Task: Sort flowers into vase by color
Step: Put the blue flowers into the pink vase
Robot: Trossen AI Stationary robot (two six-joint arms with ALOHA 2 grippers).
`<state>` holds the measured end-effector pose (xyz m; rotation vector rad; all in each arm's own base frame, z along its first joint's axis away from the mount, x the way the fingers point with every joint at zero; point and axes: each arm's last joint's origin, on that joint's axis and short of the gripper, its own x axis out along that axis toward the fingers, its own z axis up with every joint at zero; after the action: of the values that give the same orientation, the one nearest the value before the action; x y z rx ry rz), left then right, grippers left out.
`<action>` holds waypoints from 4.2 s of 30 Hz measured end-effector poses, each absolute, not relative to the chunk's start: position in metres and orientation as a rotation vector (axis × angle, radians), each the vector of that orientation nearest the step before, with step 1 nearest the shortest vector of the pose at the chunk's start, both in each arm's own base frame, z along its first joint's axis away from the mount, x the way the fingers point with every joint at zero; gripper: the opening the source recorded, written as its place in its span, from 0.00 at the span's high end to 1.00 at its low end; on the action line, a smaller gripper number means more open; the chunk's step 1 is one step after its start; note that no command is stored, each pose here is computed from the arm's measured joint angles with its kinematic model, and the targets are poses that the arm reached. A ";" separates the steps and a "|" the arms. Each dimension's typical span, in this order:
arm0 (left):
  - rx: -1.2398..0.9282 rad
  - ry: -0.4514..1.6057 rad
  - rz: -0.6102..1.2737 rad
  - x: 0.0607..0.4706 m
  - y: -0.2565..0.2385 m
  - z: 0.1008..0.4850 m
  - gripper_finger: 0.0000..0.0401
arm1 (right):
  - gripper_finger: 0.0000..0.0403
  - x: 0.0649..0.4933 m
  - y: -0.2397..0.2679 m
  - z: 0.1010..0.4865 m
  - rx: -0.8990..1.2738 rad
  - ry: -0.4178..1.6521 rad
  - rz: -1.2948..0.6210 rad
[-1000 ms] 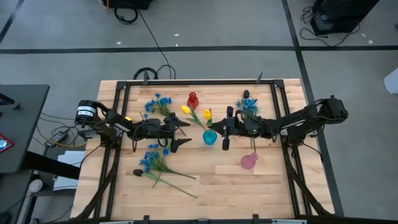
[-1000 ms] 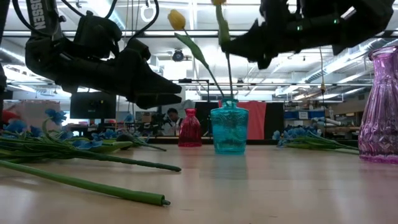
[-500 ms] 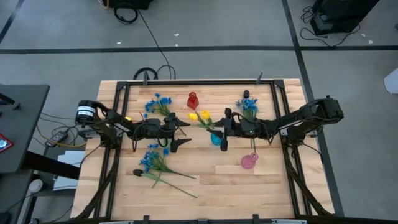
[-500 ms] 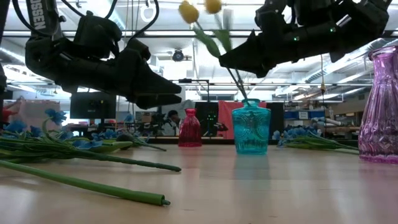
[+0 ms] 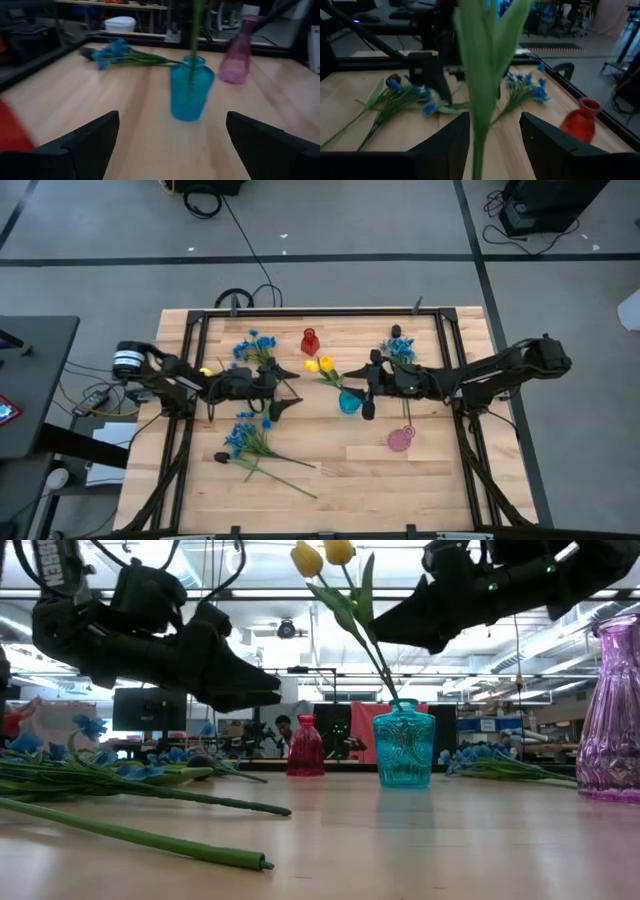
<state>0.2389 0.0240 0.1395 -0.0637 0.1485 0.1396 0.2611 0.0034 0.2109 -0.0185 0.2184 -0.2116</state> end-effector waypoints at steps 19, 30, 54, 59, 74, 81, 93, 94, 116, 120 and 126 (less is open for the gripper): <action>-0.320 0.437 0.447 0.196 0.052 0.189 0.18 | 0.48 0.200 -0.029 0.222 0.391 0.444 -0.510; -0.341 0.446 0.426 0.193 0.050 0.191 0.20 | 0.49 0.186 -0.042 0.196 0.619 0.830 -0.781; -0.183 0.159 0.319 0.184 0.037 0.196 0.22 | 0.62 0.205 -0.060 0.169 0.765 1.454 -0.960; -0.182 0.170 0.325 0.178 0.036 0.184 0.23 | 0.63 0.202 -0.064 0.157 0.817 1.473 -0.919; -0.135 0.180 0.338 0.178 0.036 0.183 0.23 | 0.83 0.195 -0.066 0.137 0.835 1.414 -0.900; -0.131 0.196 0.342 0.177 0.036 0.182 0.23 | 0.89 0.192 -0.066 0.147 0.809 1.347 -0.905; -0.148 0.207 0.305 0.177 0.035 0.181 0.23 | 0.88 0.185 -0.066 0.172 0.834 1.202 -0.868; -0.148 0.210 0.303 0.177 0.034 0.180 0.23 | 0.88 0.184 -0.066 0.174 0.835 1.185 -0.863; -0.241 0.107 0.327 0.151 0.031 0.144 0.23 | 0.88 0.187 -0.065 0.212 0.778 0.872 -0.644; -0.247 0.082 0.325 0.150 0.030 0.145 0.23 | 0.88 0.190 -0.066 0.214 0.745 0.837 -0.615; -0.266 0.081 0.320 0.150 0.030 0.145 0.23 | 0.88 0.197 -0.063 0.236 0.602 0.640 -0.480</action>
<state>0.1504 0.0303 0.1448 -0.2656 0.0813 0.3201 0.1969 -0.0633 0.2363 0.6015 0.6396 -0.4802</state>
